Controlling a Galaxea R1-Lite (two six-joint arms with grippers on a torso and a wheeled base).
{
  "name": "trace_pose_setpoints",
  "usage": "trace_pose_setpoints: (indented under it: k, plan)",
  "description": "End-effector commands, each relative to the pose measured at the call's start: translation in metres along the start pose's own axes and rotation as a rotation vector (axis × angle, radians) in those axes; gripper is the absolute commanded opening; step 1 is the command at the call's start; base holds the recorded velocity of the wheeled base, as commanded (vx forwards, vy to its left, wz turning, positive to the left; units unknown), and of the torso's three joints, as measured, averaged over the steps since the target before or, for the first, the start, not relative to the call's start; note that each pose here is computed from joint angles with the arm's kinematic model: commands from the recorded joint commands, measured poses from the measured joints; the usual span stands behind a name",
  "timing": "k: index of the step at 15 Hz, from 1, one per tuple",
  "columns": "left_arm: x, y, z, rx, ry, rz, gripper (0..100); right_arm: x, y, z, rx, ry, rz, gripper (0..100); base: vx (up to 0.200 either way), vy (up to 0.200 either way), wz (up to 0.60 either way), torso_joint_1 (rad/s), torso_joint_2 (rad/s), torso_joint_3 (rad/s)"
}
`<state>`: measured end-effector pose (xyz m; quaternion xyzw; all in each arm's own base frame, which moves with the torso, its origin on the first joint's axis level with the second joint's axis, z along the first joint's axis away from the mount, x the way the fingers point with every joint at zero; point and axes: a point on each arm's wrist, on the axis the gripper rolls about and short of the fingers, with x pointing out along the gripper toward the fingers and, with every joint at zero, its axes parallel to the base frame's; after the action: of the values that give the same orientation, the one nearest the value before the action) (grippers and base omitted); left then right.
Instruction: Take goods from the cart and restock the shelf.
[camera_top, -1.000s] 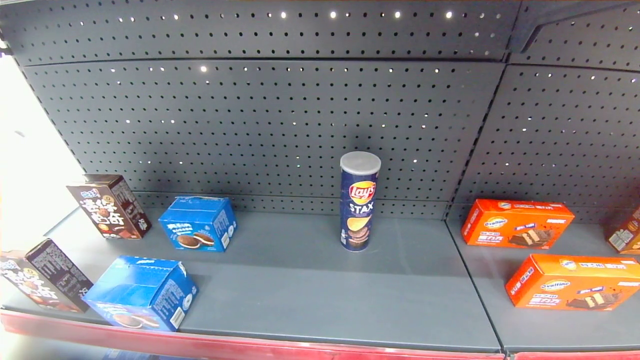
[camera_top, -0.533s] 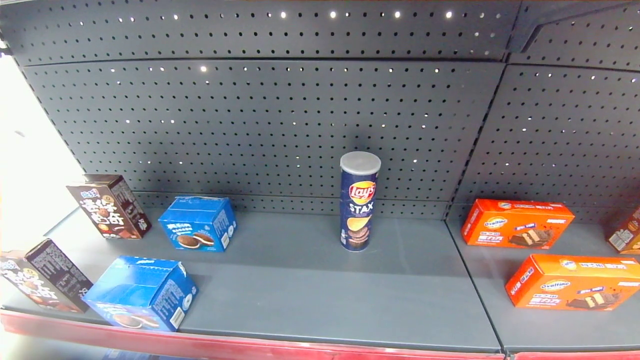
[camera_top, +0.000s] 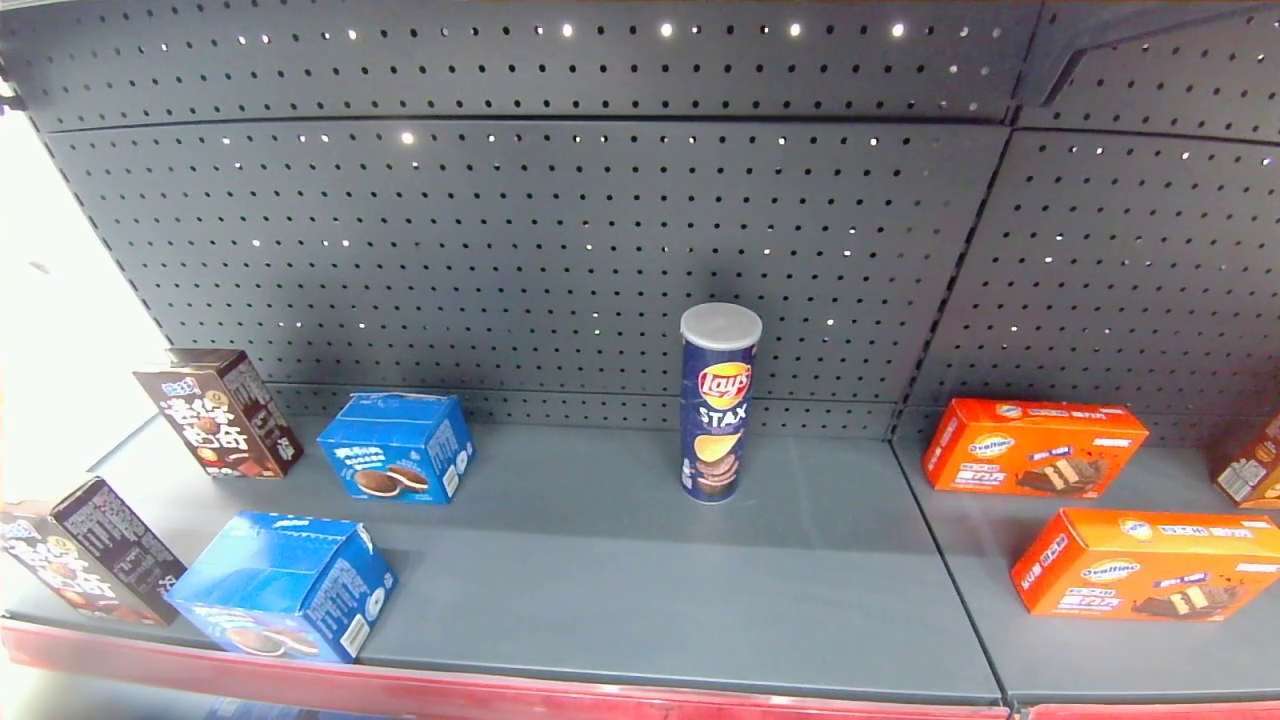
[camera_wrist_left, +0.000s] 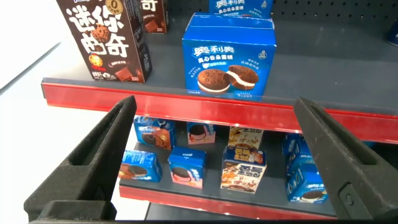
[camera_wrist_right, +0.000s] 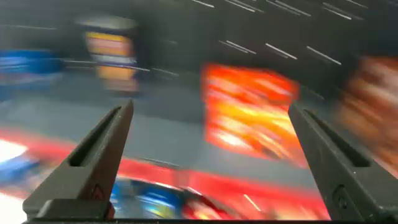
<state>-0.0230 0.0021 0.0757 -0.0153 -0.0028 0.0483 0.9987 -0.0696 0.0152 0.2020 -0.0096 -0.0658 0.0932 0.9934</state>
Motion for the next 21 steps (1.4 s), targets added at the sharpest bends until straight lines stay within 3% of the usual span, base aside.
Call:
trace_pose_setpoints:
  k: [1,2,3,4,7,12,21]
  plan:
    - [0.000,0.000,0.000,0.000,0.001,0.001,100,-0.002,-0.009,0.009,-0.002,0.158,-0.283,100,0.000,0.000,0.00,0.000,0.00,0.000]
    - [0.000,0.000,0.000,0.000,0.001,0.001,100,-0.004,-0.012,0.003,-0.004,0.233,-0.388,100,0.000,0.000,0.00,0.000,0.00,0.000]
    - [0.000,0.000,0.000,0.000,0.001,0.001,100,-0.004,-0.012,0.003,-0.004,0.233,-0.388,100,0.000,0.000,0.00,0.000,0.00,0.000]
    - [0.000,0.000,0.000,0.000,0.001,0.001,100,-0.014,-0.013,-0.003,-0.001,0.311,-0.510,100,0.000,0.000,0.00,0.000,0.00,0.000]
    - [0.000,0.000,0.000,0.000,0.001,0.001,100,-0.014,-0.002,-0.008,-0.016,0.378,-0.626,100,0.000,0.000,0.00,0.000,0.00,0.000]
    - [0.000,0.000,0.000,0.000,0.001,0.001,100,0.002,0.009,-0.009,-0.154,0.304,-0.641,100,0.000,0.000,0.00,0.000,0.00,0.000]
    - [0.000,0.000,0.000,0.000,0.001,0.000,100,-0.020,0.017,-0.035,-0.388,0.283,-0.790,100,0.000,0.000,0.00,0.000,0.00,0.000]
